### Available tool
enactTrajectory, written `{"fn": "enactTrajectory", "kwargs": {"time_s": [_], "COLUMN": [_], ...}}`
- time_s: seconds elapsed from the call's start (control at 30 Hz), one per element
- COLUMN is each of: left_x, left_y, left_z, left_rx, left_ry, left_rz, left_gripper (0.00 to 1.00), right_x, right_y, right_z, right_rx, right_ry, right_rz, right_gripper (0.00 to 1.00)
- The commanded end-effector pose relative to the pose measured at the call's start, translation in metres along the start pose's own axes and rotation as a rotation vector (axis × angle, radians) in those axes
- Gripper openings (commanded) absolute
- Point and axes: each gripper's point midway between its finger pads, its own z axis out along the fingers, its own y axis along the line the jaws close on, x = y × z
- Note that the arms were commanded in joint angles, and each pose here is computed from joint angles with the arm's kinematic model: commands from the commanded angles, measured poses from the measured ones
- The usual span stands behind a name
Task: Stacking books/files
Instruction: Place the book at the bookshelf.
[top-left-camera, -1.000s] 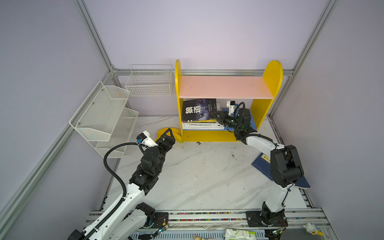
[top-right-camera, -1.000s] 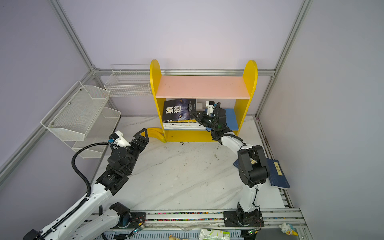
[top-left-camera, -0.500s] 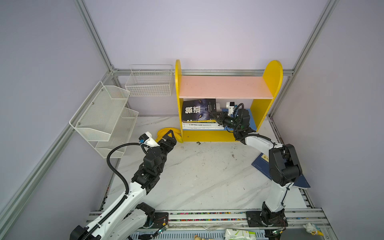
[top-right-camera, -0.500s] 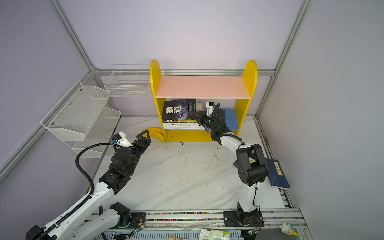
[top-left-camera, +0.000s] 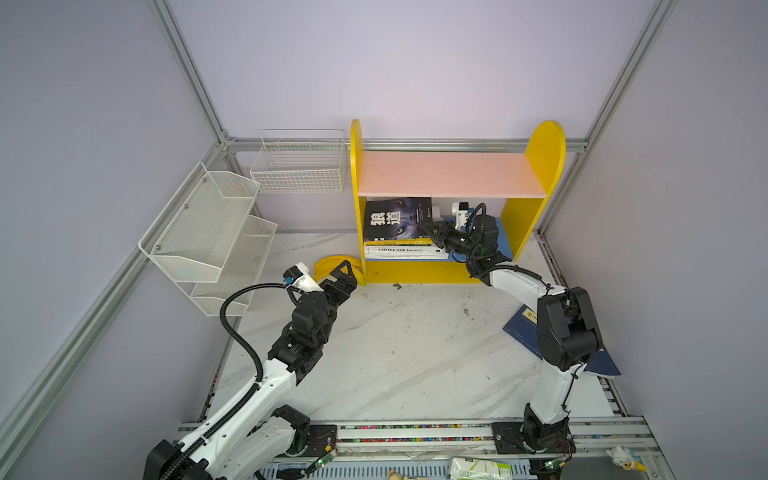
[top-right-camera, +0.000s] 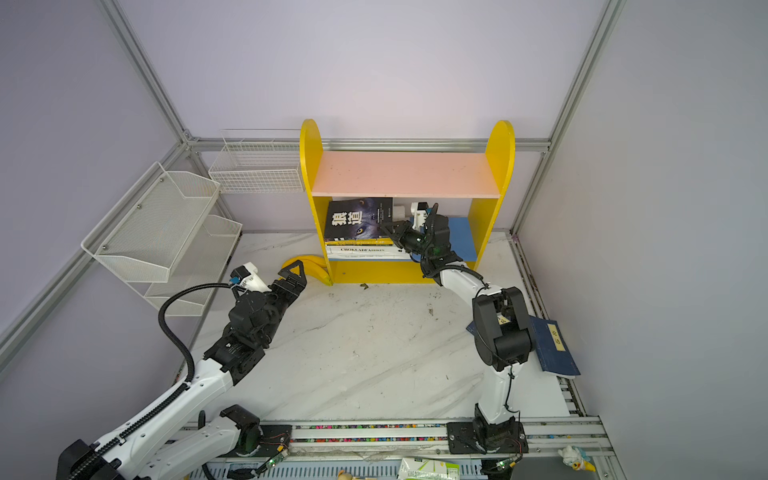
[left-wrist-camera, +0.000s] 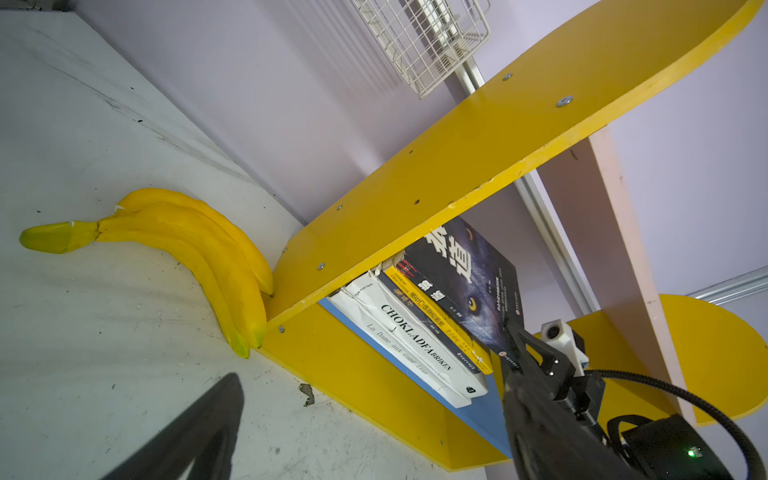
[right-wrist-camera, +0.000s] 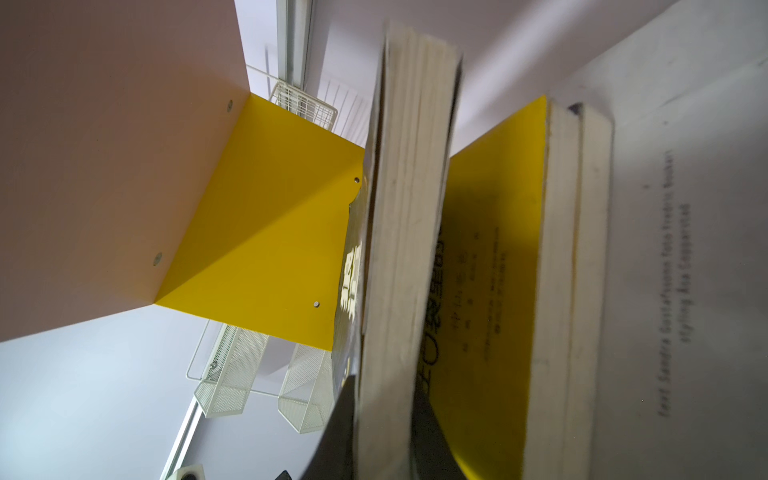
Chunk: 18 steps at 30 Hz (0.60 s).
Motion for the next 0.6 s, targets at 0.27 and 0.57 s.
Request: {"fn": "enactTrajectory", "kwargs": {"time_s": [0.27,0.57], "left_x": [-0.004,-0.009], "left_y": [-0.012,-0.032], "left_z": [0.007,0.023], "left_rx": [0.033,0.058], "left_ry": [-0.008,-0.012], "left_rz": [0.033,0.09], "left_gripper": [0.99,0.99], "right_x": [-0.004,0.006], "right_y": [-0.007,-0.006], "right_z": [0.006,0.01], "right_rx": [0.116,0.16], "right_ry": [0.014,0.035], "right_rz": [-0.098,-0.138], "right_gripper": [0.22,0.22]}}
